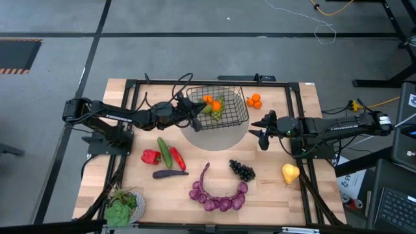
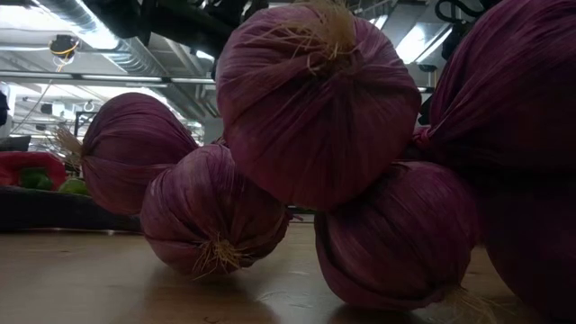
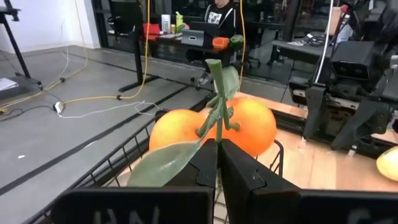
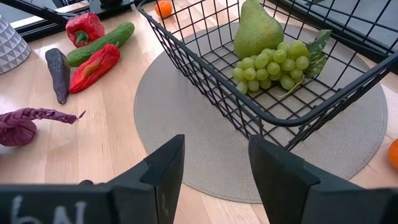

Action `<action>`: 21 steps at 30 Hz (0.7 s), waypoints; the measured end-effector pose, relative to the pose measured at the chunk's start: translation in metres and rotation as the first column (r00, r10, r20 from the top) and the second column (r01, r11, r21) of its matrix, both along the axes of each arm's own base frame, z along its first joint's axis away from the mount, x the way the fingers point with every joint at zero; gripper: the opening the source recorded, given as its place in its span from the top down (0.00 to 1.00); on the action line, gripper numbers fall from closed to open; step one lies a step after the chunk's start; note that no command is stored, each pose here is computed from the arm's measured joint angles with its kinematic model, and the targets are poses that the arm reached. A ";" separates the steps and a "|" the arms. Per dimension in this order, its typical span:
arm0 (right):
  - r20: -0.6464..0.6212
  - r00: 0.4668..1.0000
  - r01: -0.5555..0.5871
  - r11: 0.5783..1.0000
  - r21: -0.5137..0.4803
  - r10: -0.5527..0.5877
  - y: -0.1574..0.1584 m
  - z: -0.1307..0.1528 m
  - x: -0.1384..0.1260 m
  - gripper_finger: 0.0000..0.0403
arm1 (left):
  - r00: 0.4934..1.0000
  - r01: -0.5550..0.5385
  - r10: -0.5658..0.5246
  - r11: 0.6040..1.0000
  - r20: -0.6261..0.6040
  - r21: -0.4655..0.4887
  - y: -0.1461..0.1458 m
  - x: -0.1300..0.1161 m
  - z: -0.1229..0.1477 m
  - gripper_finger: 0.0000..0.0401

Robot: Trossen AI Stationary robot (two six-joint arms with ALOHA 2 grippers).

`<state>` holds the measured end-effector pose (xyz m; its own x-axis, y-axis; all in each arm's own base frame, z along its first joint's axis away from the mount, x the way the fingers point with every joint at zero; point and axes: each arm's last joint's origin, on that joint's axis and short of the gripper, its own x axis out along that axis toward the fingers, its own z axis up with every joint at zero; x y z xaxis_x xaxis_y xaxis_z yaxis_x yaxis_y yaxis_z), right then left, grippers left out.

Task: Build produce basket
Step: Put the left tangerine into the black wire basket, then put the red chili pepper into the black wire basket

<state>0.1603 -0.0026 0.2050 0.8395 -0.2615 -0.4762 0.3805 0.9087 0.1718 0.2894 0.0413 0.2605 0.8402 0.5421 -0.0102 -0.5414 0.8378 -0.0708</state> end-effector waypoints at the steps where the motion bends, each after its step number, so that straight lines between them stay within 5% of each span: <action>1: 0.001 1.000 0.000 1.000 0.000 0.000 0.000 0.000 0.000 0.55 | 1.000 0.000 0.000 1.000 -0.006 -0.001 0.000 0.000 -0.001 0.97; 15: 0.001 1.000 0.000 1.000 0.002 0.000 0.000 0.000 0.000 0.55 | 1.000 0.002 -0.002 0.998 0.001 -0.067 0.000 0.000 -0.004 0.78; 21: 0.000 1.000 0.000 1.000 0.001 0.000 0.000 0.000 0.000 0.55 | 0.948 0.319 -0.318 0.939 0.031 -0.126 -0.019 0.004 -0.004 0.79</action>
